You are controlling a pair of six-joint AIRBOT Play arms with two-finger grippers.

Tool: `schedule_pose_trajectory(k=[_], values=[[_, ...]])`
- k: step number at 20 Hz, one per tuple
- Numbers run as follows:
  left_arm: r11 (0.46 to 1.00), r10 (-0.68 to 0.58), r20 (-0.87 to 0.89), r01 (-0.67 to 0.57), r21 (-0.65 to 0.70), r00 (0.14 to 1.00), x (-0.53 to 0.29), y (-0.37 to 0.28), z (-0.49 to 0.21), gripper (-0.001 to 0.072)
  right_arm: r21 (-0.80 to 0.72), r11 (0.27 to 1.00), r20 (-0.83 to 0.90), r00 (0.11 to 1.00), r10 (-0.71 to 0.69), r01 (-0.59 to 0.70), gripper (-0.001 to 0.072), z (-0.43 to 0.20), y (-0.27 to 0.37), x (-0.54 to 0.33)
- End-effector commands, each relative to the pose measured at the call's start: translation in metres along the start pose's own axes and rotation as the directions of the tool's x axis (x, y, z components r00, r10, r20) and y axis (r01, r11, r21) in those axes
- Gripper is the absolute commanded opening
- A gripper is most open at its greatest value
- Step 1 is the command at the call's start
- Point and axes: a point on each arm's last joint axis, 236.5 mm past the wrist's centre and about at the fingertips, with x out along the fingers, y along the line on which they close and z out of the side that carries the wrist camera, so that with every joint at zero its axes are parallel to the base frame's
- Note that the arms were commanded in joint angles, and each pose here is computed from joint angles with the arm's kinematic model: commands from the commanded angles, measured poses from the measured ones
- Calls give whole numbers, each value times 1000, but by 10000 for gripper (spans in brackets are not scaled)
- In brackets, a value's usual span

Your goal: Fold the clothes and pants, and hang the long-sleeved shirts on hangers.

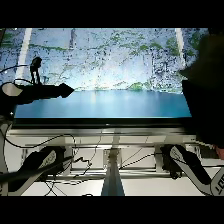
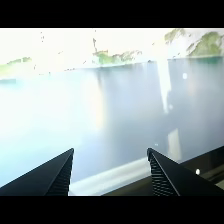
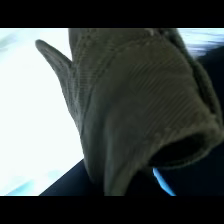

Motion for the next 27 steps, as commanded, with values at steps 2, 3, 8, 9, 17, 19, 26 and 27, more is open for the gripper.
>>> schedule_pose_trajectory(k=[2, 3, 8, 9, 17, 19, 26, 27], values=[[999, -29, 77, 27, 25, 997, -18, -19, 17, 526, 295, 877, -199, 923, -331, 378, 45, -49, -148, -47], [999, -34, 80, 33, 22, 996, -18, -20, 18, 526, 345, 842, -230, 907, -352, 415, 62, -58, -165, -53], [999, -39, 80, 38, 17, 996, -17, -21, 18, 526, 433, 814, -205, 921, -330, 388, 680, -55, -174, -53], [999, -39, 80, 38, 17, 996, -17, -21, 18, 526, 420, 837, -181, 936, -302, 351, 640, -48, -163, -48], [999, -39, 80, 38, 17, 996, -17, -21, 18, 526, -158, 987, -114, 993, 8, -26, 45, -36, 16, -11], [999, -39, 80, 38, 17, 996, -17, -21, 18, 526, -291, 950, -147, 987, 71, -112, 45, -51, 61, -8], [999, -39, 80, 38, 16, 996, -17, -21, 18, 526, -440, 847, -174, 954, 245, -298, 45, -78, 146, -18], [999, -39, 80, 38, 16, 996, -17, -21, 18, 526, -442, 843, -178, 952, 251, -305, 45, -80, 148, -18]])
